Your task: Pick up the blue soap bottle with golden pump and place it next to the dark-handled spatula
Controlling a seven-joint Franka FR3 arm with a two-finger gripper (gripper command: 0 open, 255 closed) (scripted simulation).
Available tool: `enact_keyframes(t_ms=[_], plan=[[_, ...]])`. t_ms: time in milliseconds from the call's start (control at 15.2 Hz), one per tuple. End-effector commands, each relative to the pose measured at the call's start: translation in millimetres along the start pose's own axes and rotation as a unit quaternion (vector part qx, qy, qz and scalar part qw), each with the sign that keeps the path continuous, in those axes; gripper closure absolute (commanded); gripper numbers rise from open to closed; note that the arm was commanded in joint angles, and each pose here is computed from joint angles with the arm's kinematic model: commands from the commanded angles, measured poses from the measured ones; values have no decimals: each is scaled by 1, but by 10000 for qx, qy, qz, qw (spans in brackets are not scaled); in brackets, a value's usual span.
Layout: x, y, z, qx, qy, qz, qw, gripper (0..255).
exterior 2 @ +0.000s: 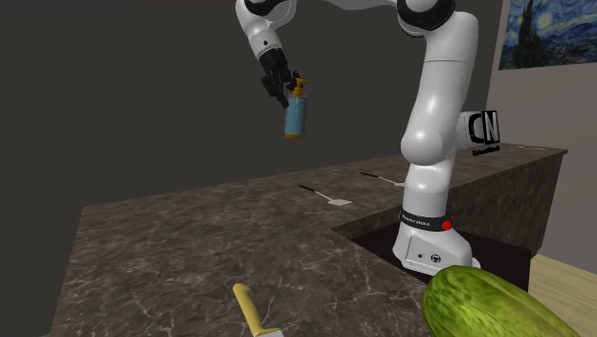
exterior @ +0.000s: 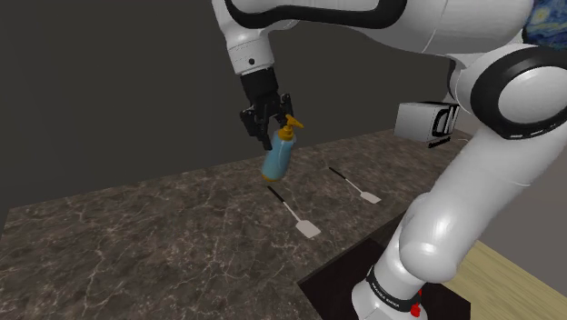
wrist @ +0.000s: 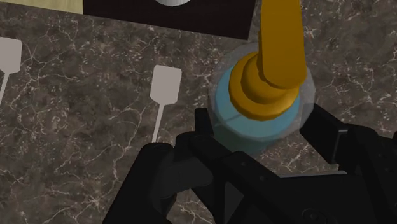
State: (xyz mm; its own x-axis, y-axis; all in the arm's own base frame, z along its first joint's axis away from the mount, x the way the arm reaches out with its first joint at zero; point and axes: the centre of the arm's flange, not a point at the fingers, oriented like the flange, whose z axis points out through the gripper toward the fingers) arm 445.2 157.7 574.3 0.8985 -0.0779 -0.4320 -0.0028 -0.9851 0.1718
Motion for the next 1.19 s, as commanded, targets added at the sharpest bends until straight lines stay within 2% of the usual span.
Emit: enact_keyframes(t_ms=[0, 1122], plan=[[-4, 28, 7, 2, 0, -10, 10000, 255], [-27, 245, 59, 2, 0, -10, 10000, 255]])
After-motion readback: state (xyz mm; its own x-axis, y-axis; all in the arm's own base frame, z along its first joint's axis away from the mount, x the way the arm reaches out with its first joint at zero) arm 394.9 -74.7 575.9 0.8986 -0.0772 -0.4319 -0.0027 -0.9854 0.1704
